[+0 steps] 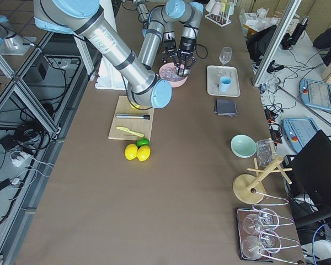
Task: Put ice in cup with scoop
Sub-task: 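Carry the scoop over the pink bowl of ice with the right gripper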
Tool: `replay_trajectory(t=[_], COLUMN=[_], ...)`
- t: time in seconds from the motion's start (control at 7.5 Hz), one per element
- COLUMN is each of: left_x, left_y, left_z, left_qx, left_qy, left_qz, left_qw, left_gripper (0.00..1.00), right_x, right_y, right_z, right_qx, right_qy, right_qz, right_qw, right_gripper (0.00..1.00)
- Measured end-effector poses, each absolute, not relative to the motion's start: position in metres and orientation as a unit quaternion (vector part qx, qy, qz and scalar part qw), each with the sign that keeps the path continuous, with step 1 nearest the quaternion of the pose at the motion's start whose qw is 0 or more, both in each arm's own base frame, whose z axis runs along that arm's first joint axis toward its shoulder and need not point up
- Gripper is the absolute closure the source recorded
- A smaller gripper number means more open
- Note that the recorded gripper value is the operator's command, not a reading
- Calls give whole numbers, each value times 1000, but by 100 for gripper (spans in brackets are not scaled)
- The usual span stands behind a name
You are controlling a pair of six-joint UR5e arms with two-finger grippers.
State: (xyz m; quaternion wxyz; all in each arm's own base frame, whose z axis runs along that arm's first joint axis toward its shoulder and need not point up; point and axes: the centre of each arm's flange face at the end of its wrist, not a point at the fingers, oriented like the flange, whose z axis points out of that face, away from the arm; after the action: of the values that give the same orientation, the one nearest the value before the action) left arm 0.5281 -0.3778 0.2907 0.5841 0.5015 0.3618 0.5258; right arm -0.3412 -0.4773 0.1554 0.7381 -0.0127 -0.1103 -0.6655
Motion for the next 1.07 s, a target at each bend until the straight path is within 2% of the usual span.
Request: replay_trajectory(t=[0.4,1.07], left_x=[528,527], left_y=[-378,-378], left_z=[291,292], left_qx=[501,503], left_qy=[362,362], left_qz=[526,525], left_qw=[584,584], left_gripper=[2,2], right_x=[-374,-440], right_y=[-486,-455], right_z=[132,124], right_qx=[-53,-147], right_qy=[-110,-78], right_qz=[-648,-622], right_qw=[751,765], right_gripper=[100,100])
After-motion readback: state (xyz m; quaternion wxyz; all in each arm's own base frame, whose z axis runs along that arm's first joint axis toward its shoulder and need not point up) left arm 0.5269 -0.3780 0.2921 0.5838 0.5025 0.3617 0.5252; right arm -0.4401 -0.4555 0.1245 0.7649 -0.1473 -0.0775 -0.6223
